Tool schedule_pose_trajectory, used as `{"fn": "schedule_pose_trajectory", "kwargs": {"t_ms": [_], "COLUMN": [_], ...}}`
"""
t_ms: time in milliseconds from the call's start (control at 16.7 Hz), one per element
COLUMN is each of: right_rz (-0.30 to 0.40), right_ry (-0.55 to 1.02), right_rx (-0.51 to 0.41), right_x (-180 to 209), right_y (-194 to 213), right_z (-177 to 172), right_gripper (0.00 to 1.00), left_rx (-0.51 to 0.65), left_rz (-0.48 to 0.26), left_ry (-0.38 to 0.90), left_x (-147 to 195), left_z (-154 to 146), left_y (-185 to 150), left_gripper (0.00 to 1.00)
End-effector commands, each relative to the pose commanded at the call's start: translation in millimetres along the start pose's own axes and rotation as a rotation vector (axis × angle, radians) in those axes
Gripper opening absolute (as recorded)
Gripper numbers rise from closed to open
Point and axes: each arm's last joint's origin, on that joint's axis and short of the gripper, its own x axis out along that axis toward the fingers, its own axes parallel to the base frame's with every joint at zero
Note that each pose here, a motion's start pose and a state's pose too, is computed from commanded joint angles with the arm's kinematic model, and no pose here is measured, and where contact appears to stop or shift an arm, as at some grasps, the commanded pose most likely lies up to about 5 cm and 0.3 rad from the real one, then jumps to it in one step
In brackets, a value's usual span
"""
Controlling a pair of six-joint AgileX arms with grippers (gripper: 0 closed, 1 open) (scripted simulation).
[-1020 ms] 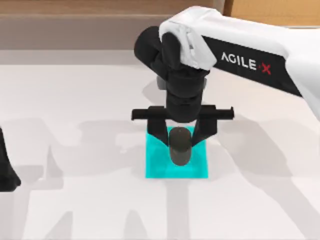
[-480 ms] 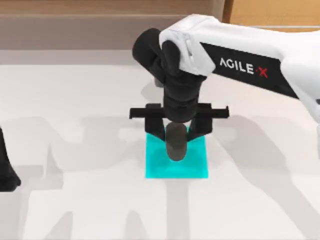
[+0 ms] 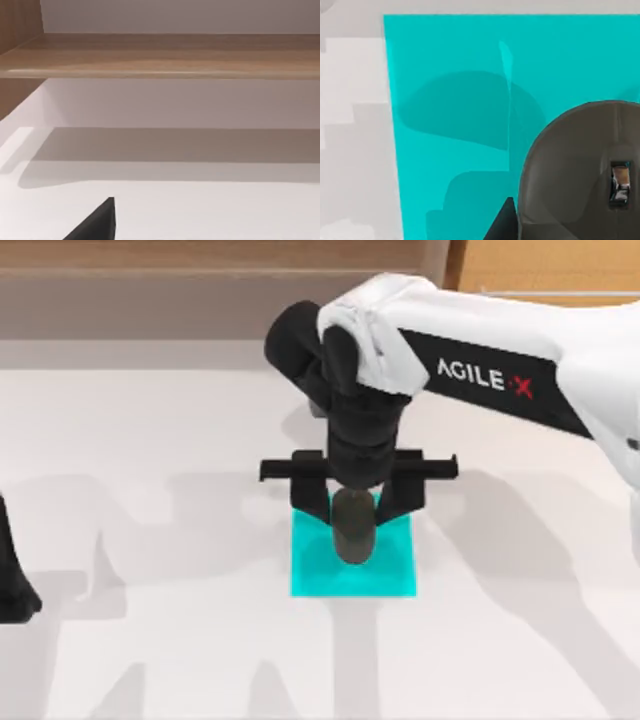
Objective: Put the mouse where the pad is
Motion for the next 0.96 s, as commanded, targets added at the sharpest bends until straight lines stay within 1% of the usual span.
{"fn": "schedule_pose_trajectory", "kwargs": {"t_ms": [600,660,960], "right_rz": [0.0,0.0,0.0], "right_ry": [0.0,0.0,0.0], "right_rx": [0.0,0.0,0.0], "right_x": [0.0,0.0,0.0], "right_y": [0.0,0.0,0.0], "right_z": [0.0,0.0,0.0], "right_gripper": [0.98,1.0,1.0], "left_rx": [0.0,0.0,0.0], "left_rz": [0.0,0.0,0.0], "left_ry": [0.0,0.0,0.0], "left_x": [0.0,0.0,0.0], "left_z": [0.0,0.0,0.0], "left_y": [0.0,0.0,0.0], "left_gripper": [1.0,1.0,1.0]}}
